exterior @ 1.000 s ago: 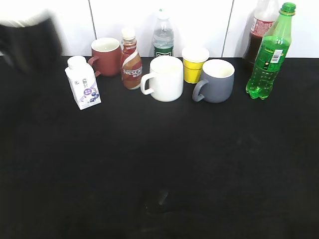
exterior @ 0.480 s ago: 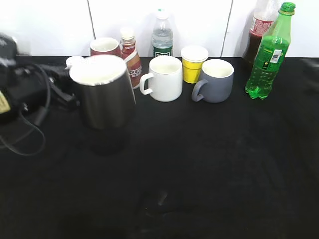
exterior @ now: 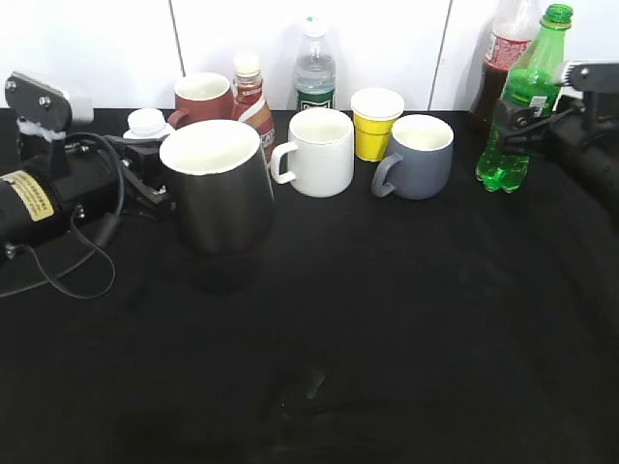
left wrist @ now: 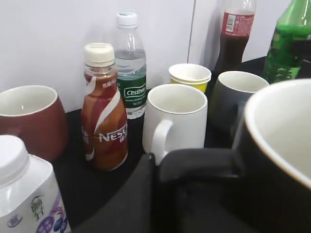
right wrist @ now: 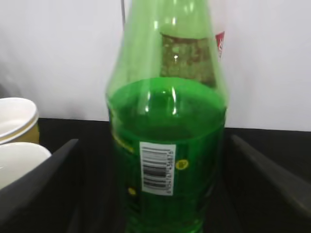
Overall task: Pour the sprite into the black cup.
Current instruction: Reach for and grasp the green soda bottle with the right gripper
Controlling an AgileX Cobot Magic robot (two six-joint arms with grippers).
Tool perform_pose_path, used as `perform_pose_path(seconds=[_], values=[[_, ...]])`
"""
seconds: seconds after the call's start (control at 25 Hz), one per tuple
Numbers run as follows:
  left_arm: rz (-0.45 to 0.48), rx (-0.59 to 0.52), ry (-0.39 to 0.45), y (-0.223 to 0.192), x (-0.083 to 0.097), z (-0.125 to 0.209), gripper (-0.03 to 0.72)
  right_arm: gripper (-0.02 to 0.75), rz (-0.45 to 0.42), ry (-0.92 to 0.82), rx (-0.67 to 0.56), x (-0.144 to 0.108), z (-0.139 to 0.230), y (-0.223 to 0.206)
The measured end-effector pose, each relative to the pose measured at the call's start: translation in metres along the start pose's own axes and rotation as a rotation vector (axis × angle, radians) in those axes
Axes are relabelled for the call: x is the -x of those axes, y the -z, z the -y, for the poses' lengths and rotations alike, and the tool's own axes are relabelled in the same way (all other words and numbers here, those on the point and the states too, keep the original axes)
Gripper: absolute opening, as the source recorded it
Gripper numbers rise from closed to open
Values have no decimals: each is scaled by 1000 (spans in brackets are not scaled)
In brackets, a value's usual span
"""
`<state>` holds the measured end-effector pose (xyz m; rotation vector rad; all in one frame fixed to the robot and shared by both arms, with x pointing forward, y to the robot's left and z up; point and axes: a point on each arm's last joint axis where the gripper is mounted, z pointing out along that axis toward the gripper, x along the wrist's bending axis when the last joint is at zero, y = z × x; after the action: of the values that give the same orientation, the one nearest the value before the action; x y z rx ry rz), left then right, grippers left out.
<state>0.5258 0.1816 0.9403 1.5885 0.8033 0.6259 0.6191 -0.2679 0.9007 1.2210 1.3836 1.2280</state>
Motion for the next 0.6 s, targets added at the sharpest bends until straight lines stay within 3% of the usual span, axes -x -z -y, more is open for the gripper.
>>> perform_pose_path(seconds=[0.4,0.6], values=[[0,2,-2,0,0,0,46,633,6,-6,9,3,40,-59],[3,11,-2,0,0,-1,46,498,-12,7,16,1,42,-72]])
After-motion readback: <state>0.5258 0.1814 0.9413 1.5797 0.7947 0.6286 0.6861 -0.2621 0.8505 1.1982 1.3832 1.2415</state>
